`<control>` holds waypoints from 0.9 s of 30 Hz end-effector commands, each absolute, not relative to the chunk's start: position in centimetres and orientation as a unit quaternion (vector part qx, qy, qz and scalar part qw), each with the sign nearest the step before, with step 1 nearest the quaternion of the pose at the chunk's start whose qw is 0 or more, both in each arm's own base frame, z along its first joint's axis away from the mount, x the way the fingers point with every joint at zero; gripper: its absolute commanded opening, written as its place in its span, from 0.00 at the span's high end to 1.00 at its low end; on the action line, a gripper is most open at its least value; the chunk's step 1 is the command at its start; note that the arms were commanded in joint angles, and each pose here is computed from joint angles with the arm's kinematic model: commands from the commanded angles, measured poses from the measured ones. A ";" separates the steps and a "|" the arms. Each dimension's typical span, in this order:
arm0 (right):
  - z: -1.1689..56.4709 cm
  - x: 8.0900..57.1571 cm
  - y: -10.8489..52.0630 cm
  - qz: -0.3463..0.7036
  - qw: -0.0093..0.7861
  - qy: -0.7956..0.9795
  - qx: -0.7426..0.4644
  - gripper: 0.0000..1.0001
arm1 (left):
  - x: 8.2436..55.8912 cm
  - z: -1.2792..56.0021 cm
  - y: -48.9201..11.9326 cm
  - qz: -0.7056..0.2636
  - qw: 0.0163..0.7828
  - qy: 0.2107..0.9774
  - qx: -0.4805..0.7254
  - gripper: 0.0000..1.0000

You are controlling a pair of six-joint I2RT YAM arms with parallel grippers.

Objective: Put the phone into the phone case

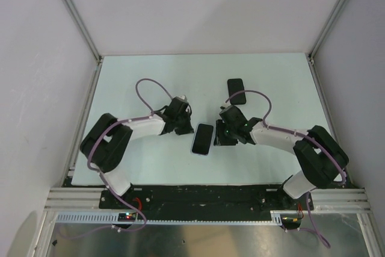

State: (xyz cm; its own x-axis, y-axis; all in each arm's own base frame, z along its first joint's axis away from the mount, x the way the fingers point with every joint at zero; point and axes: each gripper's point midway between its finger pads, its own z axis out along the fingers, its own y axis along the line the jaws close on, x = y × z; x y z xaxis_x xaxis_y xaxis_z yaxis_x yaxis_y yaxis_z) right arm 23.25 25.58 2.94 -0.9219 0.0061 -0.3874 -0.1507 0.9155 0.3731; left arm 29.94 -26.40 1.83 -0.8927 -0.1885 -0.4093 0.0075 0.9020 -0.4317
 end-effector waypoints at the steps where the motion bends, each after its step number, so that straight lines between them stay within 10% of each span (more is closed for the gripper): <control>1: 5.8 23.5 27.0 0.232 0.233 0.944 -0.036 0.58 | 28.6 4.0 -25.3 -0.226 0.253 0.940 -0.025 1.00; 27: 3.3 20.8 30.2 0.222 0.217 0.949 -0.051 0.63 | 19.3 4.9 -26.2 -0.281 0.219 0.933 0.038 0.83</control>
